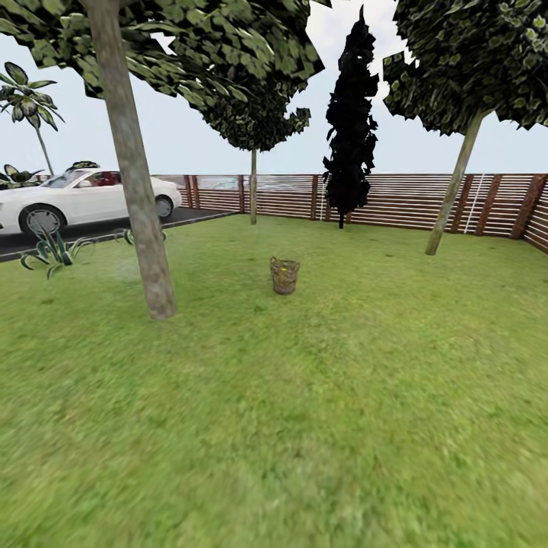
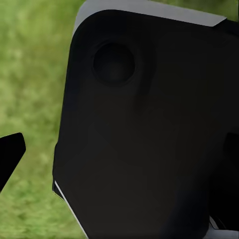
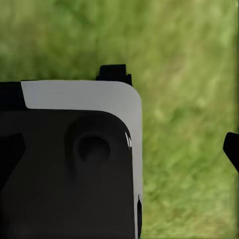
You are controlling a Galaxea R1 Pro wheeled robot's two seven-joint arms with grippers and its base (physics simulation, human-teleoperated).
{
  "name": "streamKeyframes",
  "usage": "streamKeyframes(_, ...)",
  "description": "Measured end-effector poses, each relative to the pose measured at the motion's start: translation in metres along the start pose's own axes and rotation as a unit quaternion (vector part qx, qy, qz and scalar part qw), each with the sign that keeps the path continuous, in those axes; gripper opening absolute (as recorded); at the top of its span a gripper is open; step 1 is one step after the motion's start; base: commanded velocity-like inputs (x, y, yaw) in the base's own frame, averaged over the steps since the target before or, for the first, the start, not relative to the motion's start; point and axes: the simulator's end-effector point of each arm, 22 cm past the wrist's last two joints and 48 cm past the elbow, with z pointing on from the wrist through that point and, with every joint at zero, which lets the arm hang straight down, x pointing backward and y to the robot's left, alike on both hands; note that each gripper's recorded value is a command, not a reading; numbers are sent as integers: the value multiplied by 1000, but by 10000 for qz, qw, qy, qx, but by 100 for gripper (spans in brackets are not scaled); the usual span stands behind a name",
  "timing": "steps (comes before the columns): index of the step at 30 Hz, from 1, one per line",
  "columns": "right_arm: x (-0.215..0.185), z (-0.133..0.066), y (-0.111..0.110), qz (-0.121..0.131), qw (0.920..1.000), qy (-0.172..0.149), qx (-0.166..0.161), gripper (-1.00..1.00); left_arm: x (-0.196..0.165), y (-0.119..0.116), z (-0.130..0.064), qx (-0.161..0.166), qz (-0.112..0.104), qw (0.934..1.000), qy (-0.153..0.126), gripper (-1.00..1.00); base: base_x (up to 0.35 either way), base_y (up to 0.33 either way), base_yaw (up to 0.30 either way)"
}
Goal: Take the three Easter eggs out of the wicker basket on the lawn in the garden, then place them on the lawn next to a single tree (choose any tree) so that all three eggs are next to the same tree and none are left in the basket.
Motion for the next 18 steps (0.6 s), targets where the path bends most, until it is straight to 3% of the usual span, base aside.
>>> streamKeyframes(18,0,0,-1,1,10000,0,5,100,0,0,0,0,5,10000,0,100,341,-97,0)
